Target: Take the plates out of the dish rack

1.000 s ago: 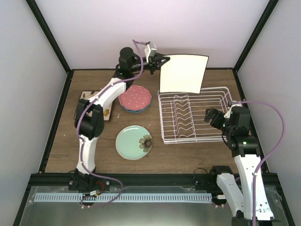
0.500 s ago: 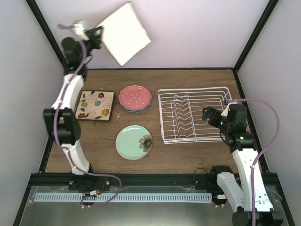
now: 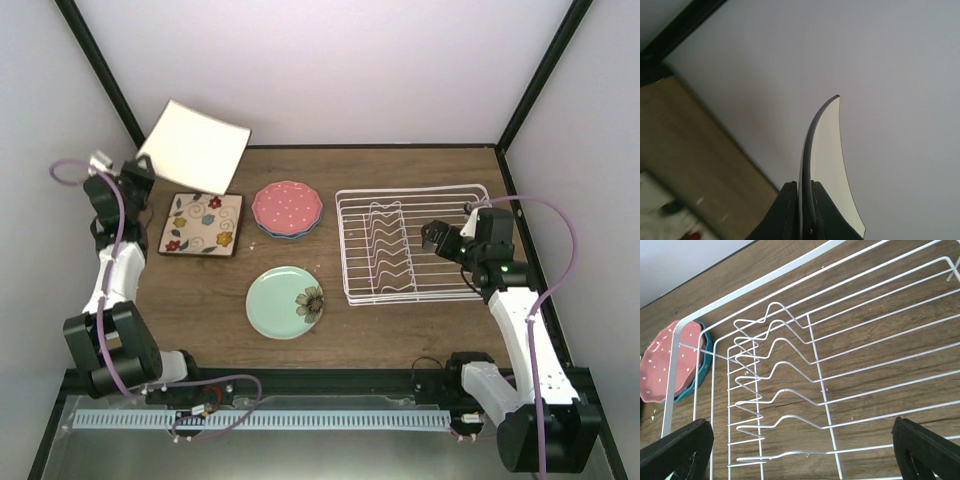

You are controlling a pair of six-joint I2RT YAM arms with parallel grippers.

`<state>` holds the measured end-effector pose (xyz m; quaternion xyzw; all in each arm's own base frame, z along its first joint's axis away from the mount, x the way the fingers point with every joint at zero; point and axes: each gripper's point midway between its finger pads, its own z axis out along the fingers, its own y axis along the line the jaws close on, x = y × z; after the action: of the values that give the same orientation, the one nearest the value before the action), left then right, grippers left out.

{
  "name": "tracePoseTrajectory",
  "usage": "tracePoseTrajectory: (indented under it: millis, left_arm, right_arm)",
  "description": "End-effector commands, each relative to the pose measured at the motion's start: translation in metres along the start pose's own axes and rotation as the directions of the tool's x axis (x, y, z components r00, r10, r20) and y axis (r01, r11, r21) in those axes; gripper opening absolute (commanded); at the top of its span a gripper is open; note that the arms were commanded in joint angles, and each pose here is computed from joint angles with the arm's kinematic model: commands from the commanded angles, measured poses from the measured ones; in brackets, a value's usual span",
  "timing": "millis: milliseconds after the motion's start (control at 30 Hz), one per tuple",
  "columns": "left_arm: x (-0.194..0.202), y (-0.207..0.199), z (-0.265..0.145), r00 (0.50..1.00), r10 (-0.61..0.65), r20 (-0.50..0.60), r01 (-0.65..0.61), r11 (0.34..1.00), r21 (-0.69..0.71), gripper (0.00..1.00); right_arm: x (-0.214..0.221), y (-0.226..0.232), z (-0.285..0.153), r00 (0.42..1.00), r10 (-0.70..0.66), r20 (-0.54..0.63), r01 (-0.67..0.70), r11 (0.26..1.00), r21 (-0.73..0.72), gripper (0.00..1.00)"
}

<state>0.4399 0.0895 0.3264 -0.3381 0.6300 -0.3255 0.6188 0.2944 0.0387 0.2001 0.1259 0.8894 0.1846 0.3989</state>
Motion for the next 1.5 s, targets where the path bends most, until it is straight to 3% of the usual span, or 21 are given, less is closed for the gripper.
tracePoseTrajectory:
  millis: [0, 300, 533, 900, 1333, 1467]
  left_arm:
    - [-0.002, 0.016, -0.025, 0.99, -0.136, 0.041, 0.136, 0.991, 0.0, 0.04]
    - [0.036, 0.084, -0.032, 0.982, -0.188, 0.003, 0.187, 0.979, -0.081, 0.04]
    - [0.047, 0.114, -0.033, 0.978, -0.21, 0.015, 0.211, 0.97, -0.12, 0.04]
    - [0.04, 0.138, -0.025, 0.973, -0.221, 0.063, 0.228, 0.962, -0.148, 0.04]
    - [0.058, 0.168, -0.022, 0.971, -0.24, 0.028, 0.239, 0.941, -0.24, 0.04]
    - [0.064, 0.175, -0.023, 0.968, -0.25, 0.012, 0.244, 0.932, -0.268, 0.13]
  right_arm:
    - [-0.026, 0.018, -0.006, 0.996, -0.063, 0.059, 0.066, 0.997, -0.046, 1.0]
    - [-0.033, 0.021, -0.002, 0.995, -0.081, 0.049, 0.084, 0.995, -0.045, 1.0]
    - [-0.032, 0.019, -0.001, 0.995, -0.085, 0.043, 0.086, 0.996, -0.038, 1.0]
    - [-0.034, 0.021, 0.001, 0.995, -0.09, 0.034, 0.092, 0.995, -0.044, 1.0]
    - [-0.034, 0.02, -0.001, 0.996, -0.086, 0.038, 0.088, 0.995, -0.038, 1.0]
    - [-0.033, 0.02, -0.001, 0.996, -0.083, 0.038, 0.084, 0.996, -0.039, 1.0]
